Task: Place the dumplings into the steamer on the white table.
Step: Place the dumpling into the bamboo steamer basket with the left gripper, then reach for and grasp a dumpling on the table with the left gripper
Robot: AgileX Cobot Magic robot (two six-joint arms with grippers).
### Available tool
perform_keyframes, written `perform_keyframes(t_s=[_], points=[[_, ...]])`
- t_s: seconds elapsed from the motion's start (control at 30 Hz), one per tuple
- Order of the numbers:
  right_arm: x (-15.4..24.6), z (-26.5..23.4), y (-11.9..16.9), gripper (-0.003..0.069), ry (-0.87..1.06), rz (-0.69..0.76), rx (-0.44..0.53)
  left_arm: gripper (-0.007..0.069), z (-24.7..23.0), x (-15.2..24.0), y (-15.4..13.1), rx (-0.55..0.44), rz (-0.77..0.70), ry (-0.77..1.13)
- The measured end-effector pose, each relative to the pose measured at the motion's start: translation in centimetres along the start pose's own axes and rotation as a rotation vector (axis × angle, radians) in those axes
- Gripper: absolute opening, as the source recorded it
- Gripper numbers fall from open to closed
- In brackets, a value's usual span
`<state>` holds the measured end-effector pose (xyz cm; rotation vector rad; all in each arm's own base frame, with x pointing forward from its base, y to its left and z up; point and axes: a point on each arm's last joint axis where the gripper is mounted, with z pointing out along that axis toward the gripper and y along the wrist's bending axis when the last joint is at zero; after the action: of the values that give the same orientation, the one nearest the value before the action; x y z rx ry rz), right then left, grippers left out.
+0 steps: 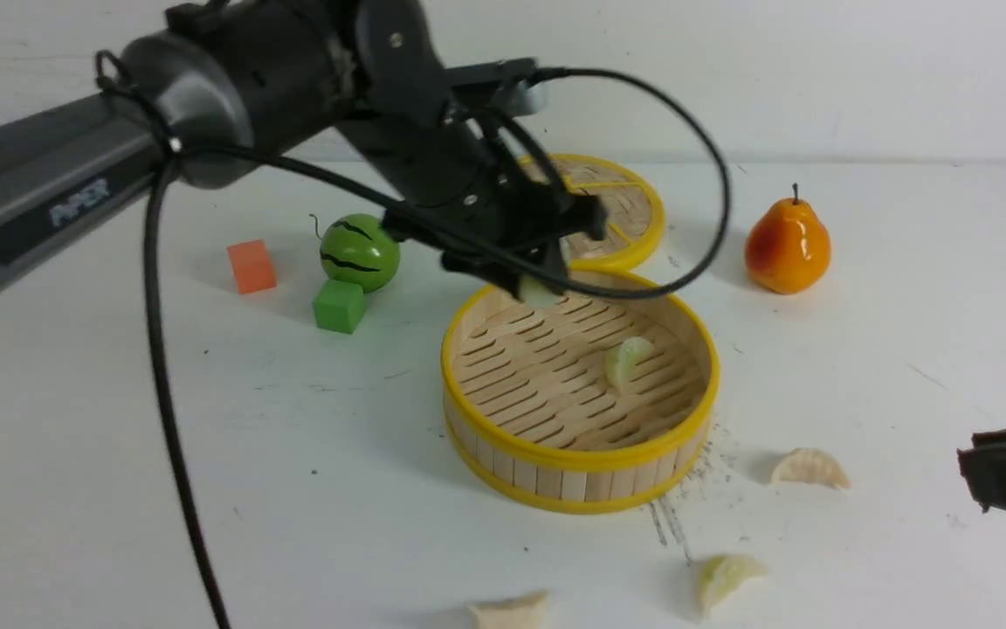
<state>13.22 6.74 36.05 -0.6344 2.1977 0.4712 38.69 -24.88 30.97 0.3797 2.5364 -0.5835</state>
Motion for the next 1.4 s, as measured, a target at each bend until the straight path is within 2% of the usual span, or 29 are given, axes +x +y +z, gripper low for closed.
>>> perform_keyframes(t_s=[0.1,0.27,0.43,0.5,0.53,0.6,0.63,0.73,0.83,0.9,1.07,1.27,1.4], points=[[0.0,0.2,0.0,0.0083,0.012,0.005,-0.006,0.0242,3.1,-0.4,-1.1,0.011,-0.027,-0.028],[0.3,0.4,0.1,0.0086,0.042,0.012,-0.025,0.0242,8.6,0.4,1.3,-0.094,-0.112,0.018],[1.0,0.9,0.0,0.0091,0.066,0.027,-0.035,0.0257,11.0,1.0,2.9,-0.16,-0.122,0.038],[1.4,1.2,0.0,0.0094,0.079,0.034,-0.036,0.0318,11.6,1.3,3.1,-0.165,-0.124,0.044],[1.4,1.2,0.0,0.0094,0.079,0.034,-0.036,0.0326,11.7,1.3,3.1,-0.165,-0.124,0.045],[1.6,1.4,-0.1,0.0094,0.083,0.039,-0.034,0.0442,11.7,1.4,3.1,-0.169,-0.126,0.058],[1.6,1.4,-0.1,0.0094,0.082,0.039,-0.034,0.0465,11.6,1.4,3.1,-0.171,-0.125,0.062],[1.5,1.5,-0.1,0.0094,0.067,0.043,-0.032,0.0547,9.3,0.6,2.4,-0.176,-0.095,0.083],[1.3,1.5,-0.2,0.0094,0.049,0.044,-0.025,0.0578,5.3,-0.3,1.2,-0.171,-0.018,0.123],[1.2,1.5,-0.3,0.0094,0.035,0.045,-0.019,0.0578,1.7,-0.7,0.1,-0.159,0.07,0.141],[1.1,1.3,-0.2,0.0094,0.013,0.041,-0.011,0.0566,-3.5,0.1,-2.3,-0.121,0.271,0.141],[1.7,-1.3,0.6,0.0094,-0.06,0.043,0.021,0.0559,-4.5,5.6,-4.5,-0.04,0.579,0.294],[2.6,-3.8,1.3,0.0094,-0.134,0.009,0.072,0.0559,-1.7,11.0,-4.2,0.04,0.78,0.5]])
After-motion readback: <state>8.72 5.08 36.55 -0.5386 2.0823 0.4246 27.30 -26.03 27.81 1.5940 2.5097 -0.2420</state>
